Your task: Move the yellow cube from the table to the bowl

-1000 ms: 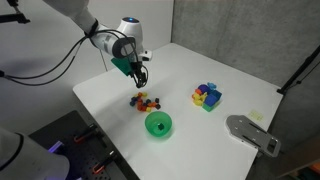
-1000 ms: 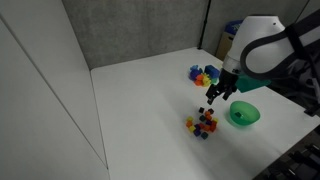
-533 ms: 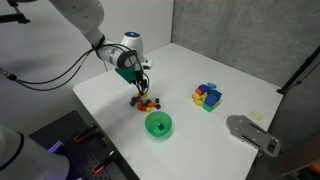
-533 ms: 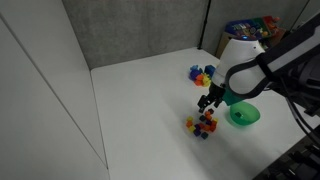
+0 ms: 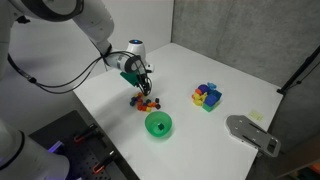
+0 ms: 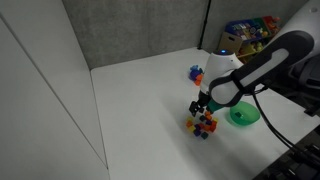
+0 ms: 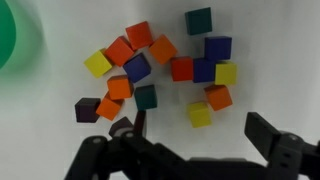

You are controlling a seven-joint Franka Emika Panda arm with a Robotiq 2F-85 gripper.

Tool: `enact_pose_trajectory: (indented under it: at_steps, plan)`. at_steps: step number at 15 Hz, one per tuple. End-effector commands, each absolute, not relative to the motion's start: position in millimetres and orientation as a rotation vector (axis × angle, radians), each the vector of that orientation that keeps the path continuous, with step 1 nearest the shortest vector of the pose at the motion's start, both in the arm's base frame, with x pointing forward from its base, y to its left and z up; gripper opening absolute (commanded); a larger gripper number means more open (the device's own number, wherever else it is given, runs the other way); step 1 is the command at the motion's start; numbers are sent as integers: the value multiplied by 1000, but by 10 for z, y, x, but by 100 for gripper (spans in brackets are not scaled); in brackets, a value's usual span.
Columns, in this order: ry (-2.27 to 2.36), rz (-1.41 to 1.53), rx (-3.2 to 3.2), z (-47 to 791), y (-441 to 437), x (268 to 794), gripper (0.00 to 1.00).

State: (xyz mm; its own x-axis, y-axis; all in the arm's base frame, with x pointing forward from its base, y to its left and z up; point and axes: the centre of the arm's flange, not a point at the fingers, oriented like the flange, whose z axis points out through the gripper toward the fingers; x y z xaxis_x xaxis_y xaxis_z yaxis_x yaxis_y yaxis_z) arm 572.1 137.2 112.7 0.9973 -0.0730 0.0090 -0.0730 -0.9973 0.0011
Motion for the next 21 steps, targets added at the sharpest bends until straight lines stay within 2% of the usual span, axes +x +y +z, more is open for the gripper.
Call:
enact_pose_trajectory:
  at_steps: [1,10,19,21]
  plan:
    - [-152,-30,3091,893,1471,6001,100]
    - [-300,-84,3056,548,1520,6254,100]
    - [-406,-131,3053,383,1665,6292,100]
    - [-409,-129,3057,375,1704,6287,74]
